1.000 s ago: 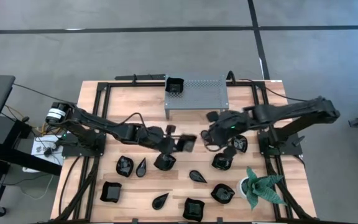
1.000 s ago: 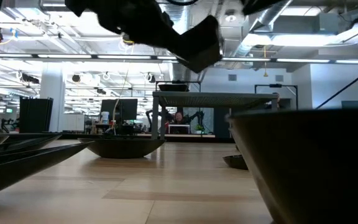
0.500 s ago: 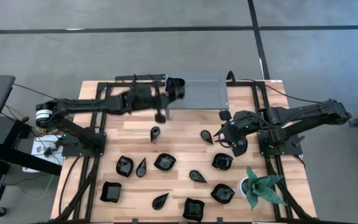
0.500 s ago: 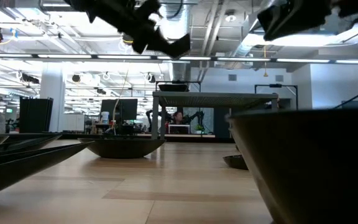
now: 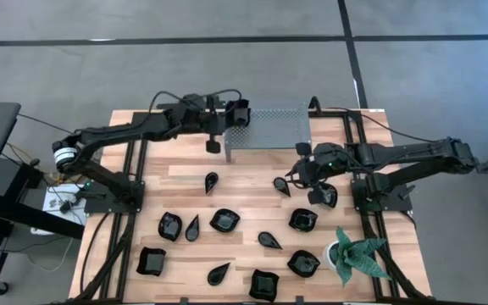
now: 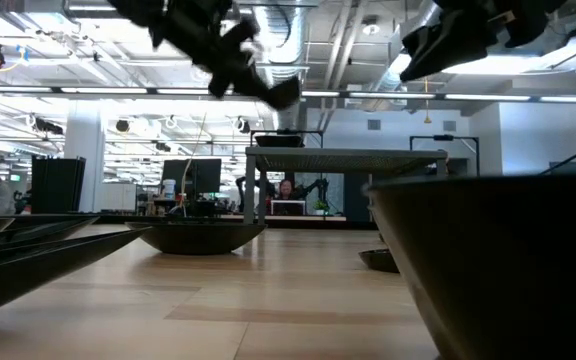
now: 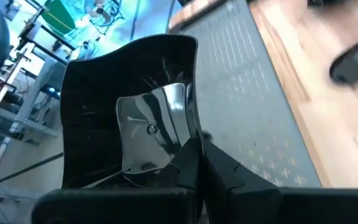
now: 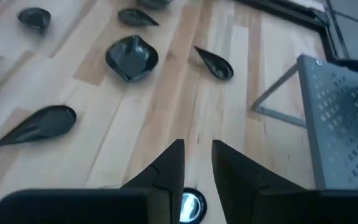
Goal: Pick & Place Mini shaped plates
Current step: Stack the distorted square plate on top of the distorted plate on the shelf
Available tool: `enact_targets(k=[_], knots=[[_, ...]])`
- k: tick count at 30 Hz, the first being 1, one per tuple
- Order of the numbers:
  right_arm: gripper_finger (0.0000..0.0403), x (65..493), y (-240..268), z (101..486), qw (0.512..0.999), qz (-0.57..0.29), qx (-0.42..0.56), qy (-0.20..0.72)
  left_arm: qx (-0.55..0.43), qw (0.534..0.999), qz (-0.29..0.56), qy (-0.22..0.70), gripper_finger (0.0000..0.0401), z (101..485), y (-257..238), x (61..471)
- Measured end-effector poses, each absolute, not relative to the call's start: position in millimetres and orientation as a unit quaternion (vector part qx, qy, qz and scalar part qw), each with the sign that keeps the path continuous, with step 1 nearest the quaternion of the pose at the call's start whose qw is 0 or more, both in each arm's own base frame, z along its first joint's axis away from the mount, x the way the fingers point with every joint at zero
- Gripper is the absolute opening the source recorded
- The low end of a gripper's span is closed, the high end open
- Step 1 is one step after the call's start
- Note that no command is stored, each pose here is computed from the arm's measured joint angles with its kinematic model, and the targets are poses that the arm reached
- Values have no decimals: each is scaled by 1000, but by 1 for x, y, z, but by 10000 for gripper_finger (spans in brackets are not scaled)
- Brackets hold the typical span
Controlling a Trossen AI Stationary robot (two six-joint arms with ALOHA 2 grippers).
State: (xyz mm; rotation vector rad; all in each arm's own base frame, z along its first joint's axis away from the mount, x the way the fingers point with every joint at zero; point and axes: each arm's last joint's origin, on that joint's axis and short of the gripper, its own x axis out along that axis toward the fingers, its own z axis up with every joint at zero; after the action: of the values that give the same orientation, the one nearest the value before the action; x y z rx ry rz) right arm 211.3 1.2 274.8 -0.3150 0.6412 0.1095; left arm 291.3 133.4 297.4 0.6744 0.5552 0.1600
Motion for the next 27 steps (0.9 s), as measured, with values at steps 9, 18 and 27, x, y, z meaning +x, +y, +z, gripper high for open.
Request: enact_targets(k=[9, 18, 27], knots=[[76, 211, -7, 275, 936, 35, -149, 316, 261, 910, 34, 320, 8, 367, 143, 281], [76, 214, -8, 271, 932, 38, -153, 326, 203, 907, -4, 370, 7, 320, 174, 302], [76, 213, -8, 271, 935, 30, -129, 328, 202, 892, 16, 405, 7, 297, 185, 316]])
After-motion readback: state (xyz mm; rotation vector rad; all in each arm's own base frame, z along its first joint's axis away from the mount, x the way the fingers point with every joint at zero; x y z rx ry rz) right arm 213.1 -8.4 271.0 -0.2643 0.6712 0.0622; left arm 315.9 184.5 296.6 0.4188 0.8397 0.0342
